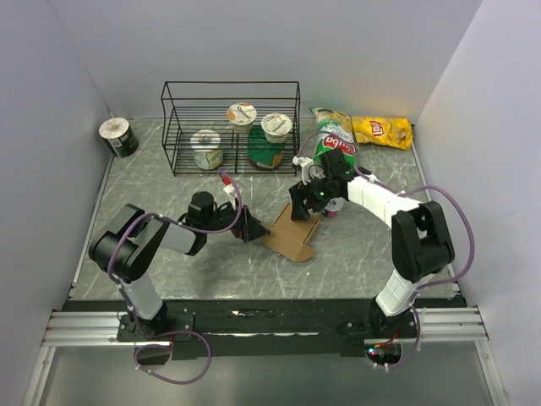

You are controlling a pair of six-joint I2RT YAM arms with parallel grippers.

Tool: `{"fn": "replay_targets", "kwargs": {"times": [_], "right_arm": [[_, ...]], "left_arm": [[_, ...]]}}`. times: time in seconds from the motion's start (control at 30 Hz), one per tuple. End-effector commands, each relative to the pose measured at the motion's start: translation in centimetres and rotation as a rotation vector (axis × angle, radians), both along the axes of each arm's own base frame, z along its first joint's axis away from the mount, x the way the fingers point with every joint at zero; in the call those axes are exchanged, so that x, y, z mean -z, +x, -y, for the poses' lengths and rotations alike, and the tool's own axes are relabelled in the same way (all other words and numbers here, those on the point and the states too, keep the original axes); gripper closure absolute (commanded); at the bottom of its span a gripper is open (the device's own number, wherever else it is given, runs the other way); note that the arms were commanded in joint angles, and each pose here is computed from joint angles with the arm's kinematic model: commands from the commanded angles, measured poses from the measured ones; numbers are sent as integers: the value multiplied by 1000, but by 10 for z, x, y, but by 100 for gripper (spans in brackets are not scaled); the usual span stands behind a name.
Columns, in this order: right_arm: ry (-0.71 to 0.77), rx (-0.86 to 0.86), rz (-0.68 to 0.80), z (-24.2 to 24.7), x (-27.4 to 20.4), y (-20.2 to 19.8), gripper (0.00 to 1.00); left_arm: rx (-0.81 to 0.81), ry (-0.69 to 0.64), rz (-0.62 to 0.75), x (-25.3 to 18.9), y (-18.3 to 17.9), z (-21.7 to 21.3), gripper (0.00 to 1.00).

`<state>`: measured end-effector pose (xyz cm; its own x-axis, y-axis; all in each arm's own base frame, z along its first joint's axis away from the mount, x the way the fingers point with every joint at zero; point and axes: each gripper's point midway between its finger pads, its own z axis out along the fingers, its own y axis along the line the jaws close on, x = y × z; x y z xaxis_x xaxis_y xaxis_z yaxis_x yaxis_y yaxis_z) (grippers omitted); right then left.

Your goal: Fold the paper box

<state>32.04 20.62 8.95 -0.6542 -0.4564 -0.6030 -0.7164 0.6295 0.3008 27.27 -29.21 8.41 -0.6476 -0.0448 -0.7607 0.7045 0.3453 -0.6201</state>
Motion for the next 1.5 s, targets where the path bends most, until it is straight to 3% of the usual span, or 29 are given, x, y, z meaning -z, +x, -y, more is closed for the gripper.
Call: {"fn": "replay_targets", "kwargs": {"times": [0.0, 0.17, 0.37, 0.6, 0.67, 1.03, 1.23, 1.47], "right_arm": [[83, -7, 5, -7, -12, 16, 23], [86, 5, -18, -2, -5, 19, 27], [100, 12, -39, 0, -1, 22, 26], [117, 20, -23, 0, -6, 29, 11], [127, 22, -19, -1, -11, 30, 9], [155, 64, 188, 5, -70, 25, 4], [131, -1, 276, -11, -91, 1, 4], [119, -87, 277, -32, -97, -30, 3]], "left_arm": [[52, -17, 55, -1, -3, 3, 16], [71, 4, 16, 18, -1, 6, 31], [104, -67, 9, 12, -5, 12, 57], [153, -224, 24, -18, -14, 18, 94], [162, -281, 27, -30, -17, 18, 98], [142, -414, 49, -68, -28, 10, 99], [109, -384, 86, -80, -29, 5, 99], [95, -373, 86, -92, -38, -3, 99]]}}
